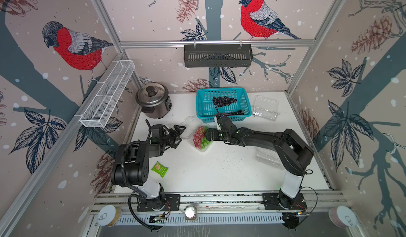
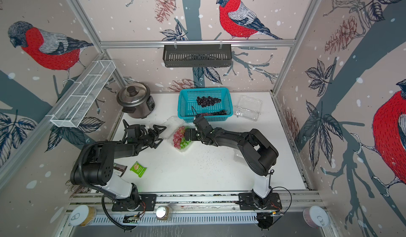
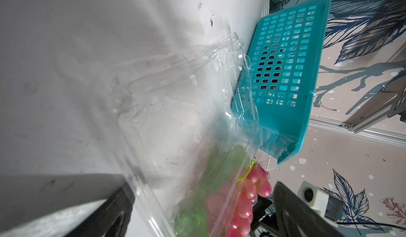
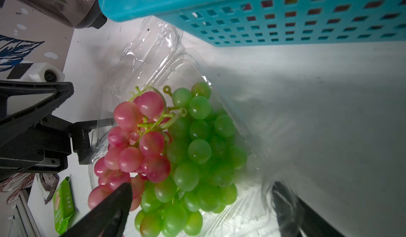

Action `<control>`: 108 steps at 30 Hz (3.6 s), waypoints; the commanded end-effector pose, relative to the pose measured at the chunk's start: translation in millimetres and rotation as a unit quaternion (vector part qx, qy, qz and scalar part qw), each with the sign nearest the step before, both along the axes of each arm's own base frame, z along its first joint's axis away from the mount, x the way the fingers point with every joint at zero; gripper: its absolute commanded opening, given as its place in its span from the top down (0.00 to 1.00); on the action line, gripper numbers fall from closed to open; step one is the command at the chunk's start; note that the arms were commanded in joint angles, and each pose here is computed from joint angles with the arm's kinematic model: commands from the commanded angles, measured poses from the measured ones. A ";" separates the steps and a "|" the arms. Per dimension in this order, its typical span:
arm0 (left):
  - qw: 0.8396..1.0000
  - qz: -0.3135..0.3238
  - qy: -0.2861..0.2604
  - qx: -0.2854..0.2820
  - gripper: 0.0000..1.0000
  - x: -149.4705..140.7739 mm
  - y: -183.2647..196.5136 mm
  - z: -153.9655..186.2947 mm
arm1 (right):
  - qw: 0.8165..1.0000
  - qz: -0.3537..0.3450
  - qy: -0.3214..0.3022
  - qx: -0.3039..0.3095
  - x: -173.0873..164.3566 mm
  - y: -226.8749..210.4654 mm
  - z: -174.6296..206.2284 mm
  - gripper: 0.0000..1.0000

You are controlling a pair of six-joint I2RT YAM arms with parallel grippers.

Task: Pack grapes into containers
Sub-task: Close the packing box at the center of the board.

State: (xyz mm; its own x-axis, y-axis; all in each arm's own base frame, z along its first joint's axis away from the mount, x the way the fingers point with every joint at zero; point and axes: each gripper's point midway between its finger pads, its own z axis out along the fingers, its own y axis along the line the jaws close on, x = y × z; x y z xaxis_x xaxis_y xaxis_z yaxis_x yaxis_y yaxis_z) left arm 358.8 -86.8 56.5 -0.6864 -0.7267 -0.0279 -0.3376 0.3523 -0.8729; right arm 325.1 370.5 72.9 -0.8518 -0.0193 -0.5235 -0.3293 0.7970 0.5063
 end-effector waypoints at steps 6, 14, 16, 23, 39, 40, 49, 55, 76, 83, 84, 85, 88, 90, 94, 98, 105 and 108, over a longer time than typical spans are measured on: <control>0.999 0.049 -0.014 0.006 0.02 8.9 24.1 5.6 | 0.999 0.029 -0.011 0.021 3.7 28.5 3.8 0.00; 0.994 0.087 -0.049 0.041 0.02 2.4 50.8 29.5 | 0.998 0.051 -0.008 0.028 3.2 52.0 6.7 0.00; 0.993 0.090 -0.053 0.047 0.02 3.0 54.2 32.8 | 0.998 0.055 -0.006 0.032 2.3 56.8 7.2 0.00; 0.991 0.087 -0.075 0.063 0.02 8.7 58.4 55.4 | 0.997 0.060 0.001 0.044 -1.8 60.4 13.1 0.00; 0.987 0.074 -0.105 0.097 0.02 12.8 61.0 81.9 | 0.997 0.052 0.006 0.062 3.7 41.5 18.8 0.00; 0.987 0.073 -0.106 0.096 0.02 13.1 60.5 82.6 | 0.997 0.051 0.007 0.063 4.0 40.9 18.6 0.00; 0.985 0.064 -0.124 0.097 0.02 15.8 58.1 95.3 | 0.995 0.053 0.008 0.079 7.1 37.2 24.5 0.00; 0.983 0.053 -0.141 0.104 0.02 17.7 52.5 106.5 | 0.995 0.050 0.004 0.084 15.0 30.9 28.5 0.00; 0.979 0.007 -0.159 0.131 0.02 9.0 8.7 121.4 | 0.993 0.045 -0.009 0.106 41.4 19.2 44.8 0.00; 0.978 -0.011 -0.158 0.134 0.02 4.1 -10.8 118.8 | 0.993 0.039 -0.009 0.114 40.7 11.2 48.9 0.00; 0.978 -0.015 -0.158 0.135 0.02 3.5 -14.0 118.1 | 0.993 0.039 -0.009 0.115 40.1 9.7 48.8 0.00; 0.978 -0.017 -0.158 0.136 0.02 3.4 -16.5 117.9 | 0.992 0.038 -0.008 0.116 39.5 8.7 48.7 0.00; 0.978 -0.026 -0.154 0.135 0.02 2.9 -25.2 113.5 | 0.992 0.035 -0.005 0.125 37.7 4.8 49.3 0.00; 0.979 -0.032 -0.152 0.134 0.02 2.4 -31.4 111.9 | 0.991 0.033 -0.004 0.127 37.0 1.8 49.7 0.00; 0.978 -0.035 -0.154 0.133 0.02 3.5 -37.8 113.1 | 0.992 0.029 -0.002 0.126 35.8 -3.2 46.6 0.00; 0.977 -0.039 -0.160 0.136 0.02 5.5 -42.9 119.6 | 0.991 0.028 0.002 0.129 33.6 -5.3 44.2 0.00; 0.976 -0.057 -0.160 0.135 0.02 8.9 -61.4 119.7 | 0.990 0.018 -0.001 0.139 35.1 -19.2 52.1 0.00; 0.976 -0.066 -0.158 0.134 0.02 10.3 -72.1 116.8 | 0.989 0.012 -0.003 0.144 36.7 -28.7 55.1 0.00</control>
State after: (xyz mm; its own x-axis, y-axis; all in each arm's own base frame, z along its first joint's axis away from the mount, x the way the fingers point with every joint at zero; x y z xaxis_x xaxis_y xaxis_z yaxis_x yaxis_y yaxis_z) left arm 364.4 -153.6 169.0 -0.7087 -0.5674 -0.4194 -0.0152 0.6066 -0.7949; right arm 359.2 343.4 116.2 -0.8623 0.0909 -0.4981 -0.3338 0.6377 0.6942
